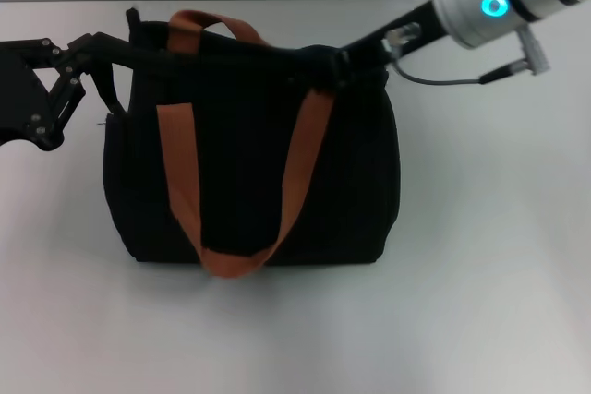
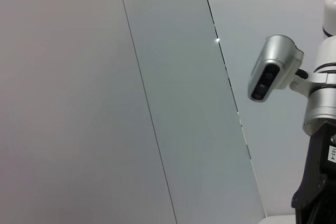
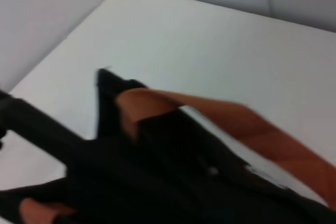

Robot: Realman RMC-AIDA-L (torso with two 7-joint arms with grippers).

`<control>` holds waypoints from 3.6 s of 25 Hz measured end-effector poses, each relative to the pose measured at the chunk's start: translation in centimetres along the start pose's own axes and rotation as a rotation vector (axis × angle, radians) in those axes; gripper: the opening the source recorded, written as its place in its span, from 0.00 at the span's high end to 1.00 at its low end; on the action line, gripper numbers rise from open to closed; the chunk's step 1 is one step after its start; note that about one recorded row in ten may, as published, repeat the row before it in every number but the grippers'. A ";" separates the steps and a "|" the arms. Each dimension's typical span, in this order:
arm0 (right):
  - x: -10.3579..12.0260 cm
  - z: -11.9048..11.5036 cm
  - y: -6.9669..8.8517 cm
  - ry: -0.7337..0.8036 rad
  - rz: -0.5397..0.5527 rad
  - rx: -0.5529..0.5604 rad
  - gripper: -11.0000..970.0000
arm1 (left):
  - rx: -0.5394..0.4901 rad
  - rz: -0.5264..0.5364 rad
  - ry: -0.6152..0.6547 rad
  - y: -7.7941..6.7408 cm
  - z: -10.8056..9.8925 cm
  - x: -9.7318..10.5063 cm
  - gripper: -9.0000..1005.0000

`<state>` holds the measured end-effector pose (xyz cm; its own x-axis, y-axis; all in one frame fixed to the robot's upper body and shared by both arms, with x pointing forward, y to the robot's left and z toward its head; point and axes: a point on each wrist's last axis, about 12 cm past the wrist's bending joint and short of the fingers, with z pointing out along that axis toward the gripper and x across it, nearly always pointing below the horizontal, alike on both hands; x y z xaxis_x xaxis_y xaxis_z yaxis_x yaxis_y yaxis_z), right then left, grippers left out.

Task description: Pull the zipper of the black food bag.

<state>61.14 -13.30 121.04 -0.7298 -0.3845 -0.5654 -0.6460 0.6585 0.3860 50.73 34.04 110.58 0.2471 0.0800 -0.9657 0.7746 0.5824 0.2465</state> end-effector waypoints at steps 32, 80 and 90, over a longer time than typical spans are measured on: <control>12.4 -6.1 -4.5 -0.674 -0.439 -0.530 0.39 | 0.023 -0.139 0.011 -0.2 0.6 0.1 0.90; 23.2 2.7 -4.2 -0.538 -0.635 -0.440 0.22 | 0.548 -0.333 0.180 -9.2 1.8 3.3 0.24; 23.1 2.7 -4.1 -0.547 -0.630 -0.442 0.16 | 0.552 -0.338 0.180 -9.2 1.7 3.3 0.24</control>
<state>47.55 -23.17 104.37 -0.0830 -0.1553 -0.9844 -0.9939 0.0847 0.0704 45.42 27.56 105.29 -0.1257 0.1277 -0.9838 0.9882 0.1038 -0.1128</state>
